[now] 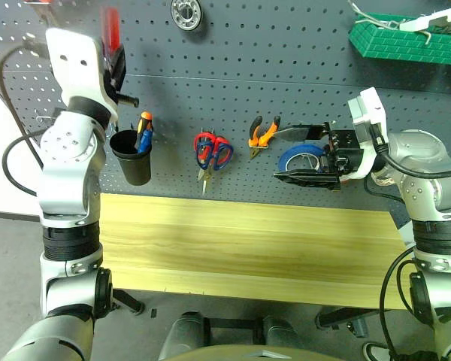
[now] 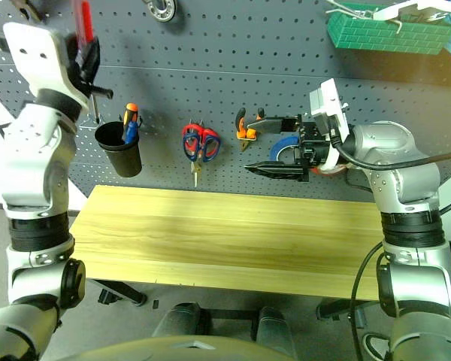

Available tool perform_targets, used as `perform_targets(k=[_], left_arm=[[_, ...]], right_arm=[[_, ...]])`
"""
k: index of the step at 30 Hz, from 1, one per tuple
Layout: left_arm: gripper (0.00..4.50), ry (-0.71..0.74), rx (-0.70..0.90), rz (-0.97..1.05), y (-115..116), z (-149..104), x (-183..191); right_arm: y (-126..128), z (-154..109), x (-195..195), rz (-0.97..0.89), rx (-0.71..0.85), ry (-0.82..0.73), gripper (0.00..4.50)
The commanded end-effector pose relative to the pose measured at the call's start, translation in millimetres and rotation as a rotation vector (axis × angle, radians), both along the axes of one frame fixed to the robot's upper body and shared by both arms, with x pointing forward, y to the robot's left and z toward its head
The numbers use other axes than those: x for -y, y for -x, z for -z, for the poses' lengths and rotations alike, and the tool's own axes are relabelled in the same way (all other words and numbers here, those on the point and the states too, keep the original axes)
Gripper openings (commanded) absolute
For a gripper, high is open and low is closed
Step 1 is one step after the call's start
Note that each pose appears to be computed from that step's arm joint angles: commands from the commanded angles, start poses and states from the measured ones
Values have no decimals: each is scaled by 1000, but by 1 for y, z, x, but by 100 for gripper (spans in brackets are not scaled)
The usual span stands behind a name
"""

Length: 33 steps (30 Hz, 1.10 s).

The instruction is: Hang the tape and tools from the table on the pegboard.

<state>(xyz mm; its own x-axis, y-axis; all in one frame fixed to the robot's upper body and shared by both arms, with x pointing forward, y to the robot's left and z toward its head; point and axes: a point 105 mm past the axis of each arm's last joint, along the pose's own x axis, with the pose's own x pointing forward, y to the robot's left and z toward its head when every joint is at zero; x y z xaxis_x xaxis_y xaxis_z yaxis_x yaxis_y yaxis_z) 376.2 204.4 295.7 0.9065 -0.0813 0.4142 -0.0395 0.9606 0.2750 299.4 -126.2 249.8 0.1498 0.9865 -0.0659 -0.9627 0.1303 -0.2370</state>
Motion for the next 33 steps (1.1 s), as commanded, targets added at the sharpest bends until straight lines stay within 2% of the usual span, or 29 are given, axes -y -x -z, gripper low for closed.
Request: perform_targets(k=[1, 5, 11, 21, 25, 31, 32, 33], left_arm=[[91, -33, 54, -12, -1, 2, 0], [91, -46, 37, -68, -13, 20, -11], [91, -57, 76, -53, -24, 28, -17], [91, -37, 16, -42, -19, 59, -16], [224, -33, -8, -49, -13, 65, -18], [423, -64, 36, -48, -2, 56, -20], [447, -70, 54, -40, 1, 52, -19], [447, -75, 72, -27, 4, 48, -17]], right_arm=[[6, -10, 4, 8, 51, -8, 450], [6, -9, 6, 20, 51, -3, 450], [9, -5, 7, 26, 38, 7, 450], [11, -3, 9, 37, 44, 29, 450], [11, -2, 11, 45, 46, 39, 450], [11, -1, 12, 52, 46, 37, 450], [11, 0, 11, 51, 46, 37, 450], [11, 0, 11, 50, 44, 37, 450]])
